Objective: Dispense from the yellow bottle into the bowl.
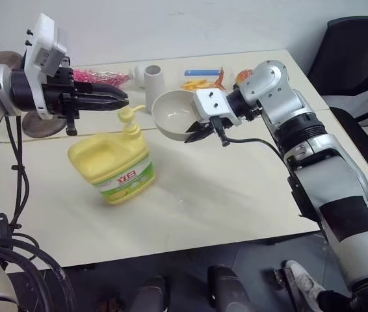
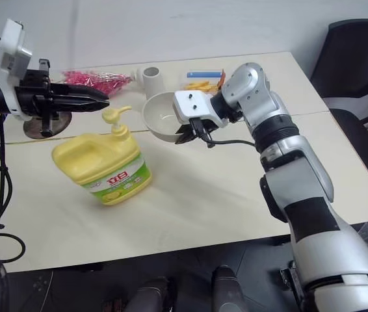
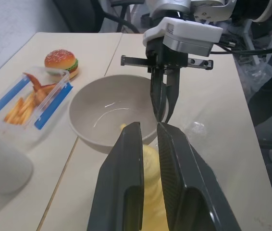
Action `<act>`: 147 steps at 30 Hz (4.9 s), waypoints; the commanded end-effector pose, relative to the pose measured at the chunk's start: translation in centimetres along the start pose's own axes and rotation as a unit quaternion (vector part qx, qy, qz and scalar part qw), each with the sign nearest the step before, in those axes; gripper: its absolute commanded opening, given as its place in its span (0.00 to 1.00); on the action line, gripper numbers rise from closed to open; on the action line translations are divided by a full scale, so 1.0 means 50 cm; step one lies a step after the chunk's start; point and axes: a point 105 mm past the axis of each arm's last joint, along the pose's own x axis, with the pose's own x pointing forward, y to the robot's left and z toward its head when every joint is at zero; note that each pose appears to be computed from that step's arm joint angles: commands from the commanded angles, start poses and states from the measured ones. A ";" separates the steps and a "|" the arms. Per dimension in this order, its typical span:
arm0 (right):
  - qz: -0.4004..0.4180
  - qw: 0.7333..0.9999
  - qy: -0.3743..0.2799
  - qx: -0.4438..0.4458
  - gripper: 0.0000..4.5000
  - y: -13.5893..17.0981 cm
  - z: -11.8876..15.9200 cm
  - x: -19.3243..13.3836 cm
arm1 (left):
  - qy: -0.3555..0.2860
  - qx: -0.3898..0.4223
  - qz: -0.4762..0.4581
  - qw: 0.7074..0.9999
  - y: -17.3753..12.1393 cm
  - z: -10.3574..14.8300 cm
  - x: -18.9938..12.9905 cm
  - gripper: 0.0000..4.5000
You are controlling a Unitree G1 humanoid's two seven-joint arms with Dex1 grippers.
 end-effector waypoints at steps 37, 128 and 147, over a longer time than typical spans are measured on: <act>0.028 0.996 -0.030 -0.077 0.00 -0.033 0.106 0.008 | 0.055 0.030 0.031 0.998 0.004 -0.041 -0.024 0.12; 0.044 0.992 -0.016 -0.114 0.00 -0.033 0.126 0.012 | 0.100 -0.099 0.001 0.990 -0.006 -0.196 0.008 0.12; 0.048 0.992 -0.004 -0.114 0.00 -0.030 0.115 0.013 | -0.008 -0.101 0.035 0.994 0.036 -0.072 -0.021 0.12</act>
